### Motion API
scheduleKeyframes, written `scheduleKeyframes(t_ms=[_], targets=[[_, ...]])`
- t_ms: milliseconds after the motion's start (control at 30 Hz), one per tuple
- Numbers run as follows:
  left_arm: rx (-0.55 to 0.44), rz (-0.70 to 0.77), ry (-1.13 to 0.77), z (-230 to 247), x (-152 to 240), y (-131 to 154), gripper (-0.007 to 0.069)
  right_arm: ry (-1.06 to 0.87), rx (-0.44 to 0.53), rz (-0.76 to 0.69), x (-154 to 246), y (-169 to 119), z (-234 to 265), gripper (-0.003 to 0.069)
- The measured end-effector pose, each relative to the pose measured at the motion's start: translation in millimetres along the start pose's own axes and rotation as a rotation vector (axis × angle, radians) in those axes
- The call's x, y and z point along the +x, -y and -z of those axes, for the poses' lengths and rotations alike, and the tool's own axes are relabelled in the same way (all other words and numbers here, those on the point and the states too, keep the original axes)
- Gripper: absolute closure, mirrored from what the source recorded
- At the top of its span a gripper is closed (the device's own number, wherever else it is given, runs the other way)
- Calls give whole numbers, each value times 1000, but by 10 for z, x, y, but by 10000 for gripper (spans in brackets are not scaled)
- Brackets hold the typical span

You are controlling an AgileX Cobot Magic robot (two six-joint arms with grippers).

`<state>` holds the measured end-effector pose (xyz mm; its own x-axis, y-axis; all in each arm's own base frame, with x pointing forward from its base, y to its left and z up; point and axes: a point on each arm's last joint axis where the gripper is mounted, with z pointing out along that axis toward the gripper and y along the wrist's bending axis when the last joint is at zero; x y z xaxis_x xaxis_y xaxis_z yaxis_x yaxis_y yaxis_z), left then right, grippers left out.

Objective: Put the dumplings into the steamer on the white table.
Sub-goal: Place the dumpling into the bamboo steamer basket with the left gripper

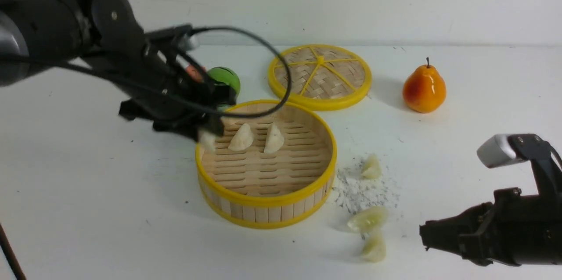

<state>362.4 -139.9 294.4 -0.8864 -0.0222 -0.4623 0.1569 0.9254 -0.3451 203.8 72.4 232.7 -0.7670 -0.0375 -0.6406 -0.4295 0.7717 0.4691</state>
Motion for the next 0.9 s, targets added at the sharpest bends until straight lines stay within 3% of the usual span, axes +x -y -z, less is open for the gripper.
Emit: scheduleKeyframes(t_ms=[100, 200, 467, 733, 900], targets=[[83, -46, 33, -106, -121, 305, 347, 3, 6, 0, -3, 5, 0, 575], [90, -102, 7, -496, -174, 512, 347, 3, 6, 2, -3, 5, 0, 575], [-36, -129, -23, -1341, -330, 512, 347, -20, -20, 11, 18, -18, 0, 573], [-34, -170, -34, -1558, -311, 609, 343, -13, -9, 11, 12, -8, 0, 565], [-35, -182, -45, -1604, -279, 626, 269, -10, -4, 11, 9, -3, 0, 562]])
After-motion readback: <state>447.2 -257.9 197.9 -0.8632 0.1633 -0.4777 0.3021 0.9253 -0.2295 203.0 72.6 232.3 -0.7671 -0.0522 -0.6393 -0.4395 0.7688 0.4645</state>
